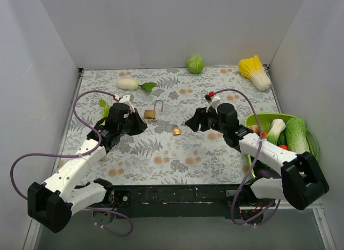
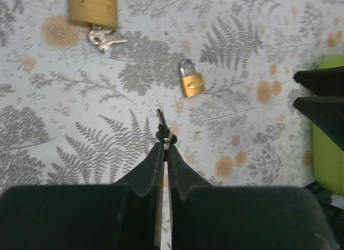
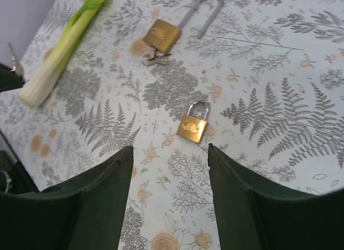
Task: Unlock with the key
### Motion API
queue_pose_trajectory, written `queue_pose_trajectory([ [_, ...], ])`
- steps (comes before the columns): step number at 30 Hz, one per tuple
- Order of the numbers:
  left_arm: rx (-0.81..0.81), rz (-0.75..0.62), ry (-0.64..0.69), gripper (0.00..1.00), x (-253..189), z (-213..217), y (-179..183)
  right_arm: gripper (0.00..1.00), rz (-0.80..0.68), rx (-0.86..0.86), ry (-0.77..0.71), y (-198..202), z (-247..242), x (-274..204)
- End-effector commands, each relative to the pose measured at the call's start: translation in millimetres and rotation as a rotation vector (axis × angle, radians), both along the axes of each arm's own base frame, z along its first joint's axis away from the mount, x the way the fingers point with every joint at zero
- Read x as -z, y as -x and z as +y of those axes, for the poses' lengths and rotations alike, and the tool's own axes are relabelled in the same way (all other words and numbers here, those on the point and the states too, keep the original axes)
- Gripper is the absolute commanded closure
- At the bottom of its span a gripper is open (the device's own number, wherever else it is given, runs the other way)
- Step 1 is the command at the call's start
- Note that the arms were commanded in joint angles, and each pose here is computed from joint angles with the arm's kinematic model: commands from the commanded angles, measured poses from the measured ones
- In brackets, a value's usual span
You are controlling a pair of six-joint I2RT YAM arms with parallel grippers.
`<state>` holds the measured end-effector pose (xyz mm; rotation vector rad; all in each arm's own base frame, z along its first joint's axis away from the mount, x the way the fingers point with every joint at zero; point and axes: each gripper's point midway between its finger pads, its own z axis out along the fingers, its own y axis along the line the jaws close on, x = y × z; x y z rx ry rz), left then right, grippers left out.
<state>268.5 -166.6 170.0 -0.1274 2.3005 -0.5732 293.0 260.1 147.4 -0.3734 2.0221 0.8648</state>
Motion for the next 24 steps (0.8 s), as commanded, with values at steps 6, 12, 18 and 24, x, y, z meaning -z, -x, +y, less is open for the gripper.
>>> queue_pose_trajectory([
  [6,0.293,-0.220,0.360,1.00,-47.4,-73.3,22.4,0.32,0.071,-0.185,-0.341,68.5,19.8,-52.6],
  [12,0.413,-0.333,0.445,1.00,-59.8,-100.4,41.0,0.34,0.052,-0.108,-0.445,81.4,14.6,-77.1],
  [18,0.443,-0.310,0.440,1.00,-50.0,-118.6,47.3,0.39,0.012,-0.103,-0.454,80.4,22.2,-86.1],
  [24,0.451,-0.281,0.425,1.00,-42.4,-136.4,52.0,0.47,-0.043,-0.147,-0.416,84.8,43.1,-96.2],
])
